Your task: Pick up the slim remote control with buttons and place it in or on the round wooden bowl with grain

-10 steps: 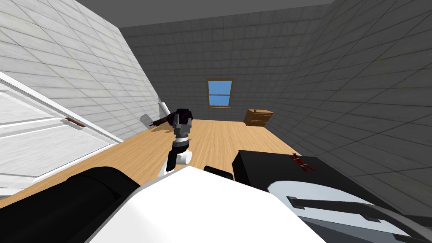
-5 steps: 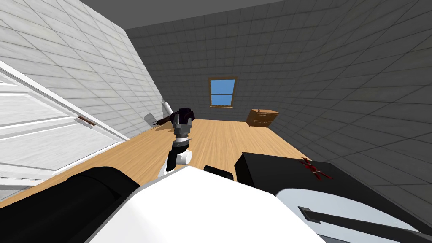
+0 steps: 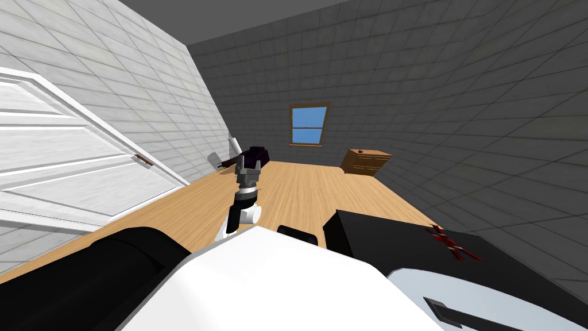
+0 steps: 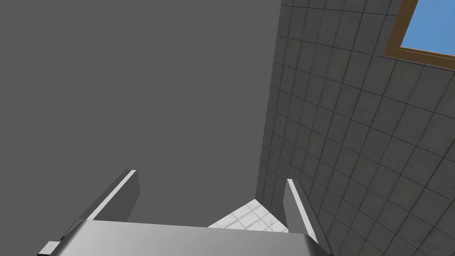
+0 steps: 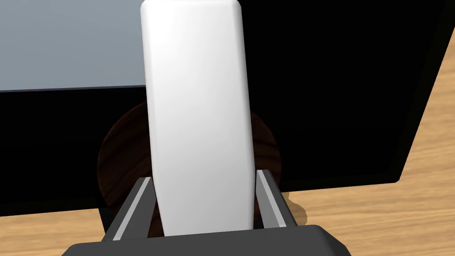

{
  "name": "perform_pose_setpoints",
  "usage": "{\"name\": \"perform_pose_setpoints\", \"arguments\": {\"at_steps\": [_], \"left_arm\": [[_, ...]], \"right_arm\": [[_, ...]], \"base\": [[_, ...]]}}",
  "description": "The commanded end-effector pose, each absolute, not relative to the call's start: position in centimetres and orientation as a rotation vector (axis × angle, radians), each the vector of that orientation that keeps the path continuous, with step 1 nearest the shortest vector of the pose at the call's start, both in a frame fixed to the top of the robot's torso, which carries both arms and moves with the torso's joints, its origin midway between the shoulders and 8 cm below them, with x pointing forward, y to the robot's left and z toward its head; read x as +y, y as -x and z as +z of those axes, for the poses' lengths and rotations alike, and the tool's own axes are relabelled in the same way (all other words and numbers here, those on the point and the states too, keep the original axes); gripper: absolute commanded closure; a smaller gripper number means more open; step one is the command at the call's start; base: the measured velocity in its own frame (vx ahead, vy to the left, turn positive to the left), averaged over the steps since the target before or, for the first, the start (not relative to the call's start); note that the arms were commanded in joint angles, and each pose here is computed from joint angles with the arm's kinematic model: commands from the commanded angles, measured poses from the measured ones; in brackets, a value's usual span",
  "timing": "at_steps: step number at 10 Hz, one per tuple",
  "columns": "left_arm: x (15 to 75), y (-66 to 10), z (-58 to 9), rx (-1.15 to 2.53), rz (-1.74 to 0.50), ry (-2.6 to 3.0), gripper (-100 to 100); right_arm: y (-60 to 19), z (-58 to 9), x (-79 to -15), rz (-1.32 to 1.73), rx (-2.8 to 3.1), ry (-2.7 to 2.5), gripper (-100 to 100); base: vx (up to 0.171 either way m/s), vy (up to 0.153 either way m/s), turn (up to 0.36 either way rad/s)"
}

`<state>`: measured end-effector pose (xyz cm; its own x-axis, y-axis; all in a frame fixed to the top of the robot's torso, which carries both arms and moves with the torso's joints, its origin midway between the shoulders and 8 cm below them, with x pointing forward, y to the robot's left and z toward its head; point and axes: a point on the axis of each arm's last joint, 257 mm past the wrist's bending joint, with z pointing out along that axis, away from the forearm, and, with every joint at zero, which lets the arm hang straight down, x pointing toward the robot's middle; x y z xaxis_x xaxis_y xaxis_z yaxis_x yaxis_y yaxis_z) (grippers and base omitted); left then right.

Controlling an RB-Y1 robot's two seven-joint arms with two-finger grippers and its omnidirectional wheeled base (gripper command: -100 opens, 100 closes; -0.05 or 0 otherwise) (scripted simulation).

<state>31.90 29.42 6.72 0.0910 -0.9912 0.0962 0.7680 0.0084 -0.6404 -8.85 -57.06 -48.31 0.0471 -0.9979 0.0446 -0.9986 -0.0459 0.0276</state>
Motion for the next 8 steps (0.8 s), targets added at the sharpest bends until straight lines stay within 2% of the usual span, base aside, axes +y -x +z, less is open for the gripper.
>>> {"name": "perform_pose_setpoints", "arguments": {"at_steps": [1,2,3,7,8], "left_arm": [[29.42,-31.9,6.72,0.442,-1.446,0.635,0],[29.42,-31.9,6.72,0.442,-1.446,0.635,0],[29.42,-31.9,6.71,0.442,-1.446,0.635,0],[29.42,-31.9,6.71,0.442,-1.446,0.635,0],[29.42,-31.9,6.71,0.442,-1.446,0.635,0]], "right_arm": [[8.29,-48.84,-55.06,-0.009,-2.188,-2.239,100],[8.47,-48.73,-55.87,0.004,-2.165,-2.24,100],[8.26,-48.84,-55.6,0.003,-2.171,-2.243,-100],[8.26,-48.83,-55.6,0.004,-2.17,-2.244,-100],[8.26,-48.83,-55.6,0.004,-2.17,-2.244,0]], "base": [[-0.028,0.065,0.138],[-0.008,0.034,0.029],[-0.001,0.008,-0.004],[0.0,0.0,0.0],[0.0,0.0,0.0]]}}
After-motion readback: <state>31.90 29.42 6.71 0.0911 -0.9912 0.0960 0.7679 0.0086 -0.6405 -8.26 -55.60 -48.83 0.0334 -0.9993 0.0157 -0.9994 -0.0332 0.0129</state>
